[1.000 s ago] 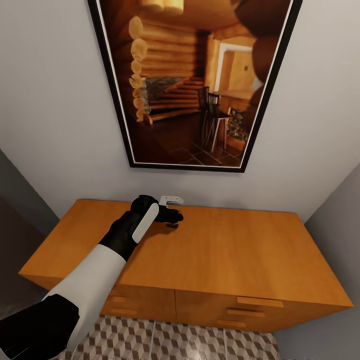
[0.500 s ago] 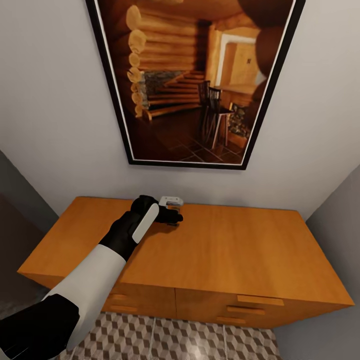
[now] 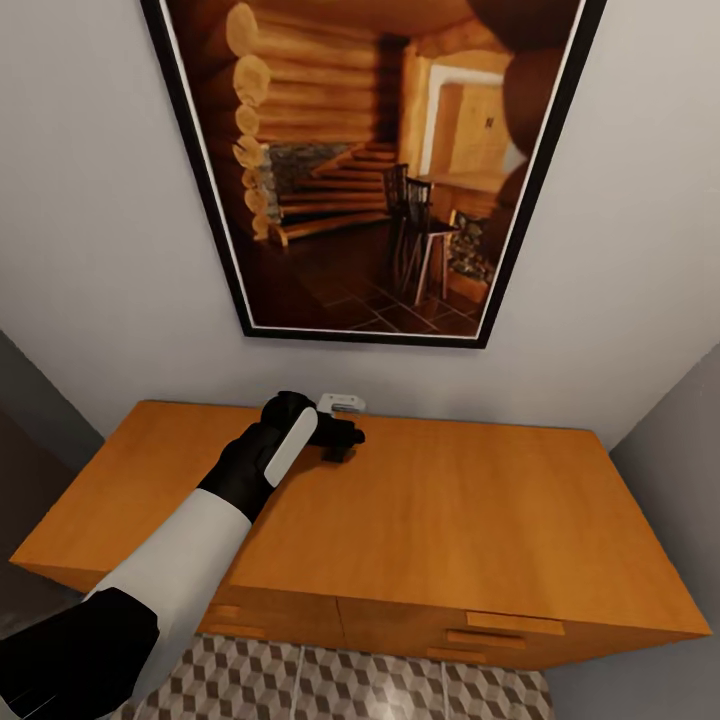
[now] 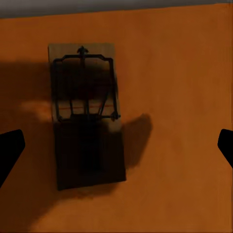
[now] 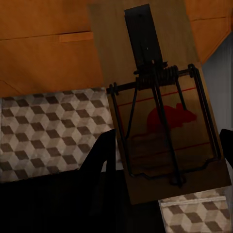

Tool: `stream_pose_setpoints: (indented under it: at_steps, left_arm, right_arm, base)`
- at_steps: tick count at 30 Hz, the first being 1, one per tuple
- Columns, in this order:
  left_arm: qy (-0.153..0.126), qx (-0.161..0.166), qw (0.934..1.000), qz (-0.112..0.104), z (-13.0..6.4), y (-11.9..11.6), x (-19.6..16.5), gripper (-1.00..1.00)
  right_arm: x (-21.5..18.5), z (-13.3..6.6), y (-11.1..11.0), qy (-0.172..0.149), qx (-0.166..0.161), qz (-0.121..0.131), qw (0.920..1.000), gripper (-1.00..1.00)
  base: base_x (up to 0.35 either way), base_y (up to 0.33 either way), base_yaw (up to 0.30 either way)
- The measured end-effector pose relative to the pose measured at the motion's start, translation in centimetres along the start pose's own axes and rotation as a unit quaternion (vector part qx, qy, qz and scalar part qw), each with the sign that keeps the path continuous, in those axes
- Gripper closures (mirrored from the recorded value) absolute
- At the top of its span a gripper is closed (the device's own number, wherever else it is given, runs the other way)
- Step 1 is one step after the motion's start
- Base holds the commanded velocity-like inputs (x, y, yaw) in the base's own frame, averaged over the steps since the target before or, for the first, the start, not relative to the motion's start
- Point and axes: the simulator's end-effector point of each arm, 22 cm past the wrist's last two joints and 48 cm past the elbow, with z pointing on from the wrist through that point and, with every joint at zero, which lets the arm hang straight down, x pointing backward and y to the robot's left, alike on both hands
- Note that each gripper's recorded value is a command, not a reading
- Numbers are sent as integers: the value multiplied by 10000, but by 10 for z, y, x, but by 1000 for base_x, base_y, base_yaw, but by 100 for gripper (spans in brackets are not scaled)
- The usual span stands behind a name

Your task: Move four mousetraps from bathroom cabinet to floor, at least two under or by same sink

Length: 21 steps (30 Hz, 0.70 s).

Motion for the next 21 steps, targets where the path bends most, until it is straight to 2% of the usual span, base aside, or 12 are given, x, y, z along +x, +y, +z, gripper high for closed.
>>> stream_pose_setpoints:
  at_steps: [8,10,13,15,21]
  left_arm:
    - [23,-57,10000,38,2,2,2,-100]
    - [39,-536,9985,133,1,19,3,-100]
    - [45,-1016,9946,202,-1,36,4,-100]
    - [46,-1172,9929,220,-3,42,4,-100]
    - [46,-1316,9910,237,-4,48,4,-100]
  right_arm:
    - [0,0,0,0,0,0,10000,100]
    - [0,0,0,2,0,0,10000,100]
    - [0,0,0,2,0,0,10000,100]
    - [0,0,0,2,0,0,10000,100]
    - [0,0,0,2,0,0,10000,100]
  base:
    - [17,-15,0]
    - [1,-1,0]
    - [0,0,0]
    - [0,0,0]
    - [0,0,0]
